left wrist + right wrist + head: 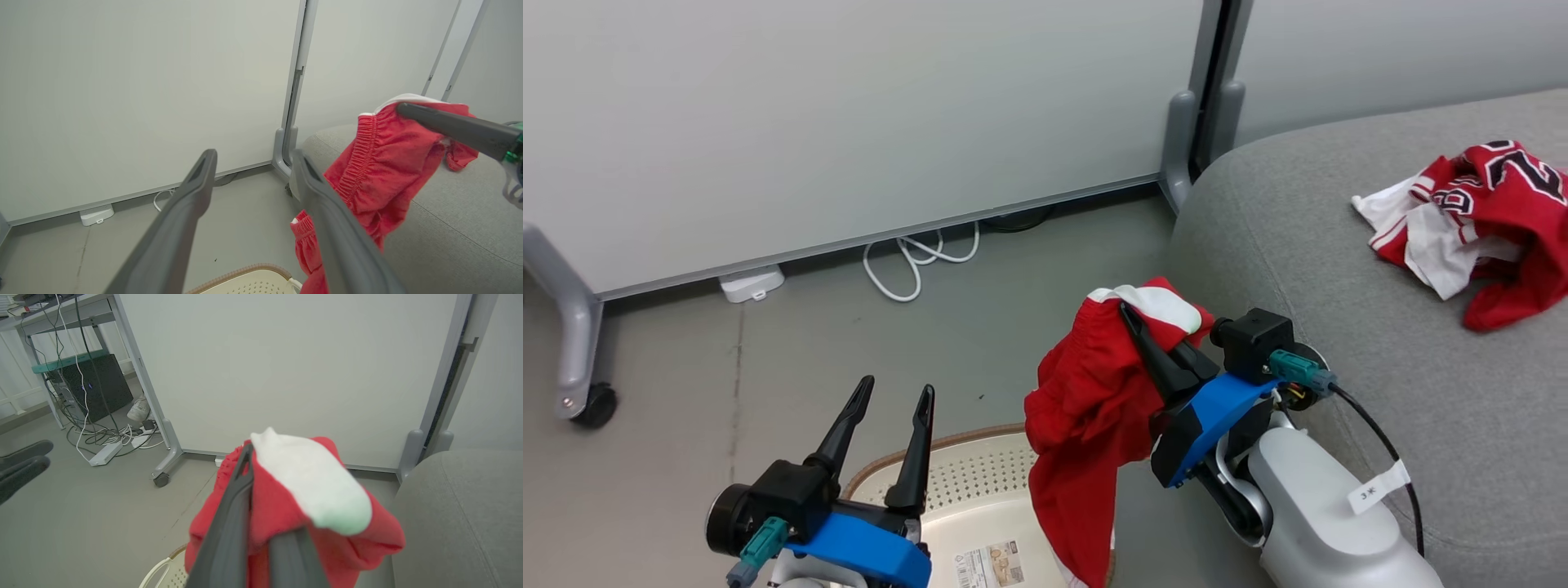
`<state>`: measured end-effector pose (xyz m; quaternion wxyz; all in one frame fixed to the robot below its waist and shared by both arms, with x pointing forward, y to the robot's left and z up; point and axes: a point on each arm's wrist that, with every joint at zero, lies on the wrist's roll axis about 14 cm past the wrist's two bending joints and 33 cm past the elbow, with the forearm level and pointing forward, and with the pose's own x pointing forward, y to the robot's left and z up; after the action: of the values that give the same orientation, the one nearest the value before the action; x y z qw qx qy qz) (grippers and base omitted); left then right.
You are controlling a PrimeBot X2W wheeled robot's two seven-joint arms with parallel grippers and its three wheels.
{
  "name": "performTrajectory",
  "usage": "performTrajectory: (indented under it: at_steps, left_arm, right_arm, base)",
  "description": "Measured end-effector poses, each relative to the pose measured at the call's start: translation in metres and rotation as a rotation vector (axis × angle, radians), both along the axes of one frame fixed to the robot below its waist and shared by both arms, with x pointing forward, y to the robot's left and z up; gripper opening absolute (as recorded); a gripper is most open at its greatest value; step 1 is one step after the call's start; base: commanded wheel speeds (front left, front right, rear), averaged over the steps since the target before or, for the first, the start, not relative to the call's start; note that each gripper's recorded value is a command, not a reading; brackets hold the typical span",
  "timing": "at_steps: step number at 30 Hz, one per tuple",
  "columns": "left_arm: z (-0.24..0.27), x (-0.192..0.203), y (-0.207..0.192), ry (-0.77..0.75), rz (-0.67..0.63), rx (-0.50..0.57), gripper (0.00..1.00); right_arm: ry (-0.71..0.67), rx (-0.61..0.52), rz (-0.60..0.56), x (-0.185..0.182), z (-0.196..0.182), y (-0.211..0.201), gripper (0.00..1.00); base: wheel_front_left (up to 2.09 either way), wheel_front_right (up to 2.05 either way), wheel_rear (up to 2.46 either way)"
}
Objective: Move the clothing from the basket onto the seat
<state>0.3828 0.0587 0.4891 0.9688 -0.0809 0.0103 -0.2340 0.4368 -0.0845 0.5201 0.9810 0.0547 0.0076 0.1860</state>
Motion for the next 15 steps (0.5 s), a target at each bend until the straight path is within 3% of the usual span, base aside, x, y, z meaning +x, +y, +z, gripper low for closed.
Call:
performTrajectory:
  at_steps: [15]
  left_arm:
    - [0.000,0.008,-0.074,-0.016,-0.208,-0.016,1.00]
  right_arm:
    - [-0.001,-0.022,-0.175,-0.029,0.000,-0.069,0.00]
  base:
    - [0.00,0.00,0.00]
